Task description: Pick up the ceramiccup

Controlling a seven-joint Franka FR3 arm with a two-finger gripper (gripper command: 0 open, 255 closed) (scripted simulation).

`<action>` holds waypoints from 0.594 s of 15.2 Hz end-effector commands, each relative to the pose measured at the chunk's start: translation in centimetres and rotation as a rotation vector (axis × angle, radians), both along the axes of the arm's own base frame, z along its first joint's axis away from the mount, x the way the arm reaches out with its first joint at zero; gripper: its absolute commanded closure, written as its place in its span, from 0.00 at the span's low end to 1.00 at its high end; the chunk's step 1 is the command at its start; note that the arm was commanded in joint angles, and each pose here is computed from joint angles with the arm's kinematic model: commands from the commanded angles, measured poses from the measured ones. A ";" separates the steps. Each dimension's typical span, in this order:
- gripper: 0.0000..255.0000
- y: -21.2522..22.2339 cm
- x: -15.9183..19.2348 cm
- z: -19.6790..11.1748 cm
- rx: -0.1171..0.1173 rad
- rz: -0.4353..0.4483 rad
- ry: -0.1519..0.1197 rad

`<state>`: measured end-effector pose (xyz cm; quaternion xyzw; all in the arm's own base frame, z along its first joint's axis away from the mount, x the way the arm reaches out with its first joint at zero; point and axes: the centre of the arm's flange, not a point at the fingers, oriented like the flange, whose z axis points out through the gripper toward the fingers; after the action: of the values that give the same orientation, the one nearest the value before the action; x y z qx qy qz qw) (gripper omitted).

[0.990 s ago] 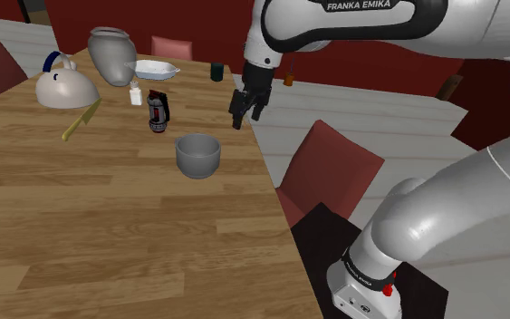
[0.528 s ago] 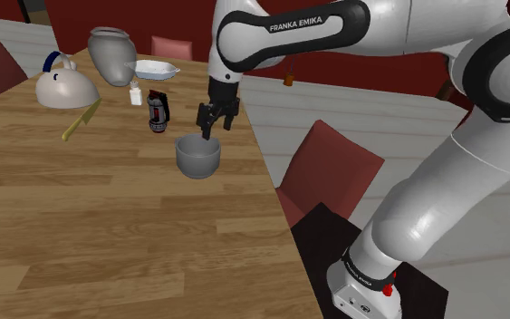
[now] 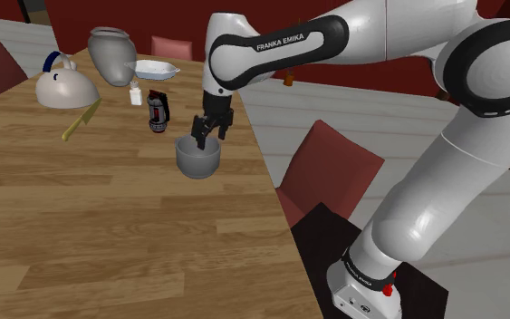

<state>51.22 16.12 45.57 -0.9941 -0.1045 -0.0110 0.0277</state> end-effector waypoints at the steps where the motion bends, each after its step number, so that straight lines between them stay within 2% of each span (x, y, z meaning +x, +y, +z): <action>1: 0.00 0.2 -0.1 -0.8 0.000 0.000 0.000; 2: 0.00 0.2 -0.1 -0.8 0.000 0.000 0.000; 3: 1.00 0.2 -0.1 -0.8 0.000 0.000 -0.001; 9: 1.00 0.2 -0.1 -0.8 0.000 0.000 -0.001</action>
<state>51.12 16.26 44.77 -0.9941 -0.1043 -0.0114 0.0276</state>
